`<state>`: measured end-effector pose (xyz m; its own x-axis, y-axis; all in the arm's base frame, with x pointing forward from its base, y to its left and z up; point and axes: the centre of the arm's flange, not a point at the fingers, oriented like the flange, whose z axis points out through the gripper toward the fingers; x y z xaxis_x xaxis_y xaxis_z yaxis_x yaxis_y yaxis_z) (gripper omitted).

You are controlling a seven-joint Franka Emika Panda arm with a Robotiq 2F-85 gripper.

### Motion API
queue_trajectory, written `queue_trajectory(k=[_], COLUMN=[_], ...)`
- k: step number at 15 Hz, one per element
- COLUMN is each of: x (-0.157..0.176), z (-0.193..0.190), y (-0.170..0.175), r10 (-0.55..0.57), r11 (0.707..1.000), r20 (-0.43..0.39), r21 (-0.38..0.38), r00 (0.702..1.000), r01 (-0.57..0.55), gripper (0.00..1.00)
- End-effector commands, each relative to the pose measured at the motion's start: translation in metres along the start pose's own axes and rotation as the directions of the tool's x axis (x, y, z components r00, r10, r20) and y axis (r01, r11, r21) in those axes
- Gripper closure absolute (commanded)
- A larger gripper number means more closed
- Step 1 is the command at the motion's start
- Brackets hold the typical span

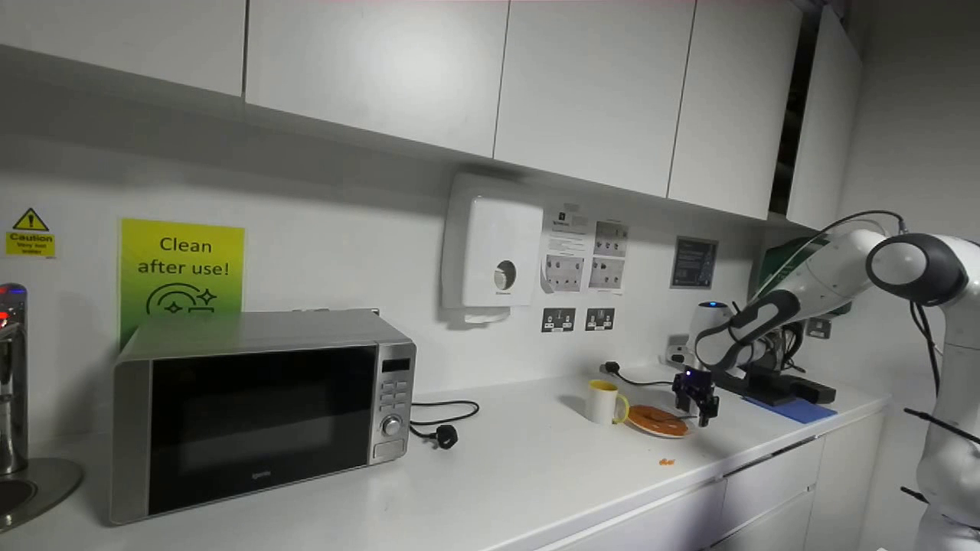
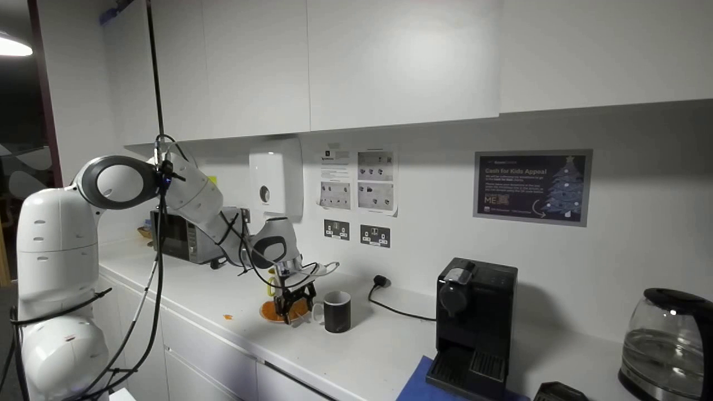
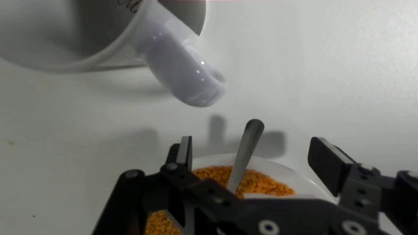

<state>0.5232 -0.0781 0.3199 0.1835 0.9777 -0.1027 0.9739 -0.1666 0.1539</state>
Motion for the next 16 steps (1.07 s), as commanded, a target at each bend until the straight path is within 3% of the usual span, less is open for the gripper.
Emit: queue_trajectory(k=[1, 4, 5, 13, 14, 16], x=[-0.0027, -0.0017, -0.0018, -0.0056, -0.0067, -0.0098], z=[0.0033, 0.0063, 0.0066, 0.0031, 0.0027, 0.0006], y=[0.0099, 0.0094, 0.0093, 0.0098, 0.0098, 0.0103], r10=[-0.016, -0.023, -0.023, -0.025, -0.024, -0.031], r11=[1.000, 1.000, 1.000, 1.000, 1.000, 1.000], r20=[0.026, 0.031, 0.033, 0.047, 0.054, 0.070], r21=[0.009, 0.014, 0.015, 0.008, 0.005, 0.001], r00=[1.000, 0.999, 0.999, 0.999, 0.998, 0.997], r01=[0.015, 0.022, 0.022, 0.024, 0.024, 0.031], gripper=[0.06, 0.19, 0.38, 0.97, 1.00, 0.97])
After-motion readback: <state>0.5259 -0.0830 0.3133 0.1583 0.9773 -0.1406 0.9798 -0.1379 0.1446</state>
